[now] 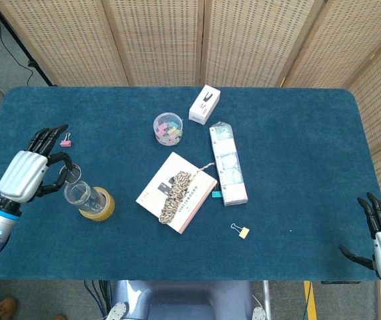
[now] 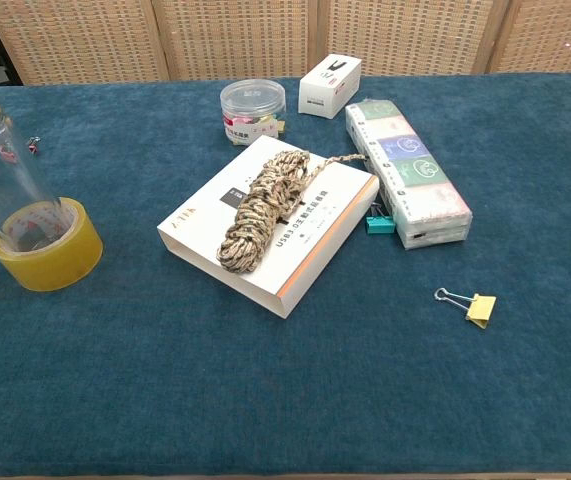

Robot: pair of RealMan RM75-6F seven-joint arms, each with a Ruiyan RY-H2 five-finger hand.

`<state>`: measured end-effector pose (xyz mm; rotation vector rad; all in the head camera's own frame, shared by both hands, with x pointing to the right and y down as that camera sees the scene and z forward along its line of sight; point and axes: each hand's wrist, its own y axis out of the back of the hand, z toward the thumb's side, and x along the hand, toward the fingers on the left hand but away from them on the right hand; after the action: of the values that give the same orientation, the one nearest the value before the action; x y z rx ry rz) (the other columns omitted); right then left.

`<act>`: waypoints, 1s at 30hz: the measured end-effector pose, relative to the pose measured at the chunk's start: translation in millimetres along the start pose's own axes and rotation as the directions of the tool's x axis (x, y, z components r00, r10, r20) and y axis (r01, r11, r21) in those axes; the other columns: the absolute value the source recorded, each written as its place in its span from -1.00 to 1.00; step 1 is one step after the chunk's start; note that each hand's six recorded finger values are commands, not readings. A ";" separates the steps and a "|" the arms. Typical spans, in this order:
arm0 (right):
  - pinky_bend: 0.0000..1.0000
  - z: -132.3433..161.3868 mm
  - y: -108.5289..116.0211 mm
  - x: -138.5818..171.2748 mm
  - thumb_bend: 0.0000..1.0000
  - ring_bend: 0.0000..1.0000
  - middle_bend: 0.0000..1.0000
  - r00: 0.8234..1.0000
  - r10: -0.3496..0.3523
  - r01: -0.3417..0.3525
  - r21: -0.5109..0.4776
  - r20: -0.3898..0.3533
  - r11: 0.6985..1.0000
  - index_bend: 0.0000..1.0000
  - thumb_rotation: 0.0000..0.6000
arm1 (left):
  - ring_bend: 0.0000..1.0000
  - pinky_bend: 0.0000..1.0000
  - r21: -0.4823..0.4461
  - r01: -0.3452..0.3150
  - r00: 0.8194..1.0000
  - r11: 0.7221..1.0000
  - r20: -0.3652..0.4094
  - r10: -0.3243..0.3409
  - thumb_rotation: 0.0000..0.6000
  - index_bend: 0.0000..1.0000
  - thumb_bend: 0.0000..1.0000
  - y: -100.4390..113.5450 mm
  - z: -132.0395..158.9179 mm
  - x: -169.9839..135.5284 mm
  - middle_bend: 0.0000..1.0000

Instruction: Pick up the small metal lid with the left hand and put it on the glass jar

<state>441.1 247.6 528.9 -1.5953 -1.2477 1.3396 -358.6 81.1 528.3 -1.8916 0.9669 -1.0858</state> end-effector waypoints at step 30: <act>-1.00 -1.1 2.9 0.2 -1.00 -1.00 -1.00 1.000 -0.004 0.004 -0.007 0.006 1.000 -1.00 1.00 | -1.00 -1.00 -0.006 0.079 0.997 0.997 -0.015 -0.079 1.00 0.18 0.01 -45.7 -10.6 -16.4 -1.00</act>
<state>442.8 247.0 526.4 -1.5930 -1.2601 1.3403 -362.9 113.3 565.9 -1.9429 0.9114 -1.1457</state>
